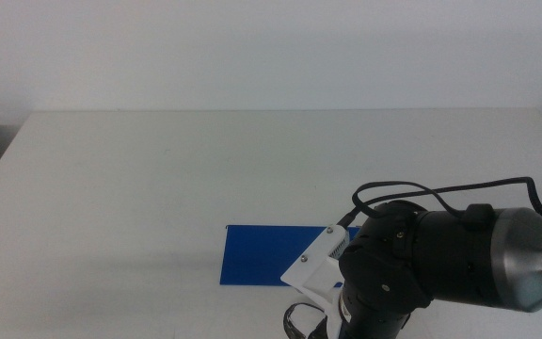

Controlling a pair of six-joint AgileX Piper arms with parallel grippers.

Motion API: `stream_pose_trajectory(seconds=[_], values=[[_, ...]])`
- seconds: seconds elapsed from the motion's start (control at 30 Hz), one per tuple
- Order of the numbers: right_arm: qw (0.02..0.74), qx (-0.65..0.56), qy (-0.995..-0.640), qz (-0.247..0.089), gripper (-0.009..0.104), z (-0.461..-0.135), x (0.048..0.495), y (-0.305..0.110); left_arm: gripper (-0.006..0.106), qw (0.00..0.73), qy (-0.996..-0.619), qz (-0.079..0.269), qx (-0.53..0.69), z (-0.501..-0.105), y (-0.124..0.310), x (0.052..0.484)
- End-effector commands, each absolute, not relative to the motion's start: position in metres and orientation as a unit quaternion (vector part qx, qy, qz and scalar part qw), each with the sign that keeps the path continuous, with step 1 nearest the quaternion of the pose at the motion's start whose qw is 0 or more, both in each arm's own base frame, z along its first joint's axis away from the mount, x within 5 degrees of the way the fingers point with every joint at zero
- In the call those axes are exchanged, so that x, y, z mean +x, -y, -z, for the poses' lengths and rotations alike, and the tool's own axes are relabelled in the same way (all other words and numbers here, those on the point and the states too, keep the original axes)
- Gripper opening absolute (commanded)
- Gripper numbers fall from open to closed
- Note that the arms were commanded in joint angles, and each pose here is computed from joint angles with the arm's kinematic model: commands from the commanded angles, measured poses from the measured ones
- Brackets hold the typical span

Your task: Use one arm to grab the shoe from the table and place it on the mat.

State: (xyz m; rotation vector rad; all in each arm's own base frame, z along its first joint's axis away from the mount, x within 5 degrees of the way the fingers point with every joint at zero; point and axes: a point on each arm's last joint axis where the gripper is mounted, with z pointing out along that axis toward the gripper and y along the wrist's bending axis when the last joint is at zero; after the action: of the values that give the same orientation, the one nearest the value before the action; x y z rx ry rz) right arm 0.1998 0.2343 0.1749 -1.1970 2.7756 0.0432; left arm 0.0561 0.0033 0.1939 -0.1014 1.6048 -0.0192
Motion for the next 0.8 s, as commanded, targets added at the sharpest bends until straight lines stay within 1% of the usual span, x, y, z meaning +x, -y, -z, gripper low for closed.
stream_pose_trajectory(seconds=[0.0,0.07,0.17,0.27,0.3,0.33,0.47,0.57,0.77], values=[[0.094,-0.392,-0.915,-0.024,0.076,-0.194,0.203,-0.236,0.094,0.723,-0.690,0.016,-0.041,-0.200,-0.002,0.056],[0.094,-0.392,-0.915,-0.024,0.065,-0.194,0.203,-0.236,0.094,0.723,-0.690,0.016,-0.041,-0.200,-0.002,0.056],[0.094,-0.392,-0.915,-0.024,0.044,-0.194,0.203,-0.236,0.094,0.723,-0.690,0.016,-0.041,-0.200,-0.002,0.056],[0.093,-0.391,-0.915,-0.024,0.018,-0.194,0.203,-0.236,0.094,0.723,-0.690,0.016,-0.041,-0.200,-0.002,0.056],[0.086,-0.391,-0.916,-0.020,0.002,-0.194,0.203,-0.235,0.094,0.723,-0.690,0.016,-0.041,-0.200,-0.002,0.056],[0.081,-0.390,-0.917,-0.017,-0.004,-0.195,0.202,-0.234,0.094,0.723,-0.690,0.016,-0.041,-0.200,-0.002,0.056],[0.077,-0.384,-0.920,-0.014,-0.004,-0.210,0.201,-0.233,0.094,0.723,-0.690,0.016,-0.041,-0.200,-0.002,0.056],[0.093,-0.382,-0.919,-0.020,-0.004,-0.230,0.204,-0.235,0.094,0.723,-0.690,0.016,-0.041,-0.200,-0.002,0.056],[0.135,-0.389,-0.911,-0.014,-0.004,-0.263,0.221,-0.243,0.094,0.723,-0.689,0.016,-0.041,-0.200,-0.002,0.056]])
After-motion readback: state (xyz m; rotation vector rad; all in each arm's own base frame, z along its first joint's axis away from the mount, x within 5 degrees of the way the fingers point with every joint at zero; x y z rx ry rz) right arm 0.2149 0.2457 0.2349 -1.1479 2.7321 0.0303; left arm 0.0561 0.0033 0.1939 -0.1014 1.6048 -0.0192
